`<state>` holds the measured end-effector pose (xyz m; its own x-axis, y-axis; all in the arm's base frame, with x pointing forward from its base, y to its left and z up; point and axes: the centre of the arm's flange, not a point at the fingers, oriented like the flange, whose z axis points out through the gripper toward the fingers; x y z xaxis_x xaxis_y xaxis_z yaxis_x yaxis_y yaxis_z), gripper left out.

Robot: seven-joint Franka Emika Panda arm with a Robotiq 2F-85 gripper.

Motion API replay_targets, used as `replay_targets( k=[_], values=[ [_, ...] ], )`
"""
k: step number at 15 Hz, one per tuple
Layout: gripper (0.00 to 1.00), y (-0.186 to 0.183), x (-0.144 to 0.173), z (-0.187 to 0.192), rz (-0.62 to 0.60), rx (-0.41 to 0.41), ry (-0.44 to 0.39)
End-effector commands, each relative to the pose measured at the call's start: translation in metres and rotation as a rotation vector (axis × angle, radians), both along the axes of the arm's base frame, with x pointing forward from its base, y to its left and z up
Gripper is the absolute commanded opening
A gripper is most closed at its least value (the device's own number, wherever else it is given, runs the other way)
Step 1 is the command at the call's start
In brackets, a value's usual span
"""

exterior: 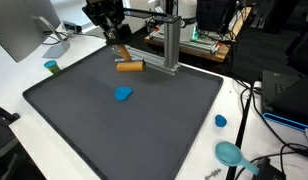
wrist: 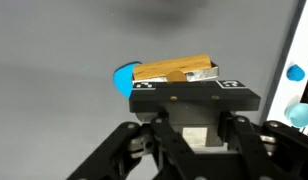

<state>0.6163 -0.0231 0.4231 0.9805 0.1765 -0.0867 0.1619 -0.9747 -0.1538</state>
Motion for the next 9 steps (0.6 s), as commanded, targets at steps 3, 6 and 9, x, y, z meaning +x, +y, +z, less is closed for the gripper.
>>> replay_targets(
  k=[3,6,9],
  values=[
    [0.22,-0.015,-0.084,0.030,-0.054,-0.063,0.000],
    [0.22,-0.008,-0.125,0.046,-0.156,-0.077,-0.009],
    [0.22,-0.002,-0.154,0.047,-0.248,-0.096,-0.005]
  ],
)
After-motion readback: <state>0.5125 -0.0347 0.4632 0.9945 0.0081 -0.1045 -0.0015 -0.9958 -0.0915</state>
